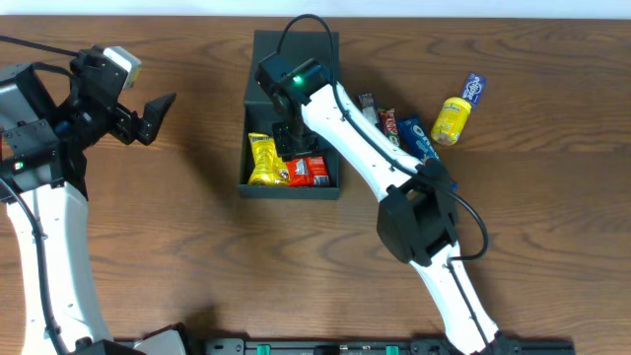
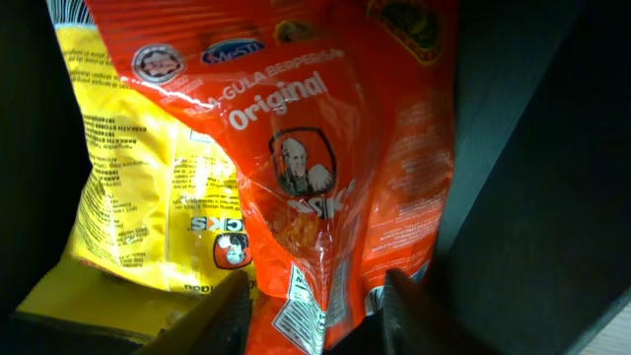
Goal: Pack container
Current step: 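Push the red bag down into the box with the right gripper, then press the bags flat inside the box, then lift the right gripper out, then move the right gripper to the blue Oreo pack and grasp it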
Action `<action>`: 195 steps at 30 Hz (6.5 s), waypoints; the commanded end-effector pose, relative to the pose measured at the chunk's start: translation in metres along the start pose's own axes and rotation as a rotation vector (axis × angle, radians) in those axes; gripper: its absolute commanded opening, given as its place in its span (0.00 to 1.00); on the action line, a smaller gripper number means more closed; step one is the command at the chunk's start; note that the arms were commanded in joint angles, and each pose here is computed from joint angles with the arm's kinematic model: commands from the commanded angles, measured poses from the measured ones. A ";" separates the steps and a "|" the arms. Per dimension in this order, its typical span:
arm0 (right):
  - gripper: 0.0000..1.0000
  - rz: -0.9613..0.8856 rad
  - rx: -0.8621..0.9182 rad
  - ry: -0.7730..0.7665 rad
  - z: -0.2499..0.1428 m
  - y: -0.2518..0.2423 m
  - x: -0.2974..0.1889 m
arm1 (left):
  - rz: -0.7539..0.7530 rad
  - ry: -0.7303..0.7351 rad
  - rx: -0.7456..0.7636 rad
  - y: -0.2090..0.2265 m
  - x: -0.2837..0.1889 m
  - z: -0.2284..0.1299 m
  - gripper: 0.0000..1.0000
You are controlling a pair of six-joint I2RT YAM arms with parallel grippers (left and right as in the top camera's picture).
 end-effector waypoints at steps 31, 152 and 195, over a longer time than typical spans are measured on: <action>0.01 -0.217 0.230 0.038 -0.006 -0.035 0.028 | -0.008 -0.010 -0.011 0.001 0.001 0.001 0.95; 0.01 0.224 -0.275 0.085 0.012 -0.056 -0.001 | 0.007 0.005 -0.101 0.003 0.001 -0.001 0.95; 0.01 0.142 -0.218 -0.215 0.052 -0.045 -0.068 | 0.005 0.007 -0.129 0.002 0.001 -0.002 0.95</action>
Point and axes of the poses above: each gripper's point midway between its finger pads, its own x axis out along the fingers, its own y axis along the line the jaws close on, z = x × y, the point moved 4 cm from there along -x, back along the fingers, and after that the axes turned 8 degrees about x, right-handed, at the moved point
